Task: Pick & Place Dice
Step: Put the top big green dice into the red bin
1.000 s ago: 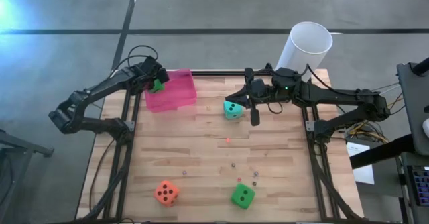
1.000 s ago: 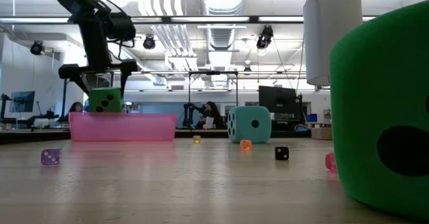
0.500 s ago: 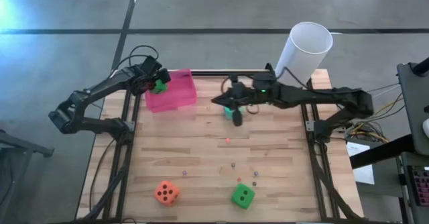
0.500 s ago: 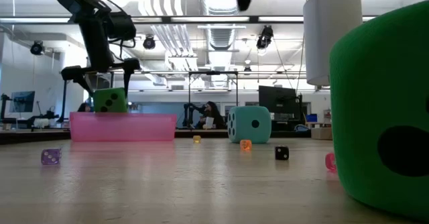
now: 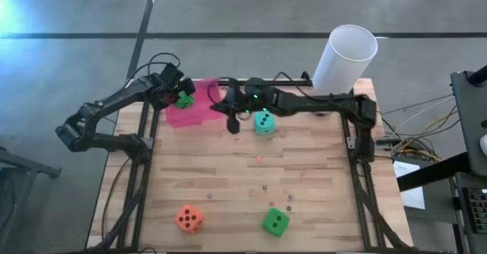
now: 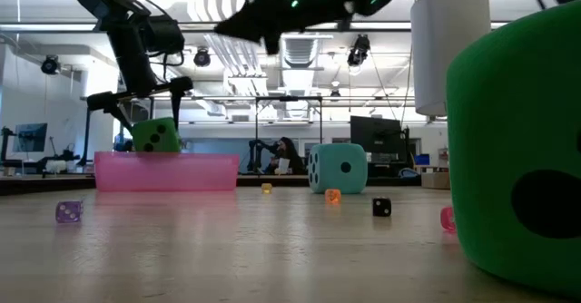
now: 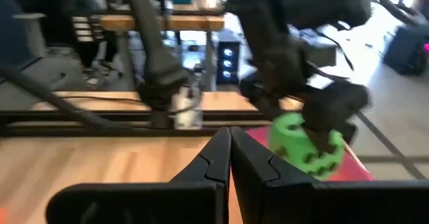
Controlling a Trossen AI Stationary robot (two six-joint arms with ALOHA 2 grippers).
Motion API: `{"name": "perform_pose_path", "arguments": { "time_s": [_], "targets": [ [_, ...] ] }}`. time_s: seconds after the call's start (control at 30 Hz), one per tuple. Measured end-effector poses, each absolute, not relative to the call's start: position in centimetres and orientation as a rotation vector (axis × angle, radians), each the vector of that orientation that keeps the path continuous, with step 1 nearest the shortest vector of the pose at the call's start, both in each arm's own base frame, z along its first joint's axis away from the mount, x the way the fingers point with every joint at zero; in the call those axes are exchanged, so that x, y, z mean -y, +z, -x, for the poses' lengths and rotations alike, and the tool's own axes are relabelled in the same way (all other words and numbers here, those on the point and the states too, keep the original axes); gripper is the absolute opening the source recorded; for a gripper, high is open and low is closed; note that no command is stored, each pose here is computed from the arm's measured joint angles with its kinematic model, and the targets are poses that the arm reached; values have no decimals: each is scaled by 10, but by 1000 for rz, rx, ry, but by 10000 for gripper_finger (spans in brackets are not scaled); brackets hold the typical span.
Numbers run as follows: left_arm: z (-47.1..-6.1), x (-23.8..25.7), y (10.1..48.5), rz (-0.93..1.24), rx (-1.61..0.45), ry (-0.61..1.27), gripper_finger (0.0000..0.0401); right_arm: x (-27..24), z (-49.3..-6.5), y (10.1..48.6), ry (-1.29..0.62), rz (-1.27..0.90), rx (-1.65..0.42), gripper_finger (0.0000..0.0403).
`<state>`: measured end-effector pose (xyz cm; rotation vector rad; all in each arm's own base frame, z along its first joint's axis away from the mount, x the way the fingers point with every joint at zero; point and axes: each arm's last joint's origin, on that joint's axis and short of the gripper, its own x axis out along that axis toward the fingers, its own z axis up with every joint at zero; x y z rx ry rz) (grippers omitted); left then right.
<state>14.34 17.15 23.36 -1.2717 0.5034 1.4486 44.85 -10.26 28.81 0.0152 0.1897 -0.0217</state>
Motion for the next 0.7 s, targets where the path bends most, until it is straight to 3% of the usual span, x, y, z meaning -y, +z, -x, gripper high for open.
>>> {"name": "perform_pose_path", "arguments": {
  "time_s": [0.7],
  "targets": [
    [-143,-170,233,1429,-453,1457,395,143,-553,245,-74,152,-282,8]
  ]
}}
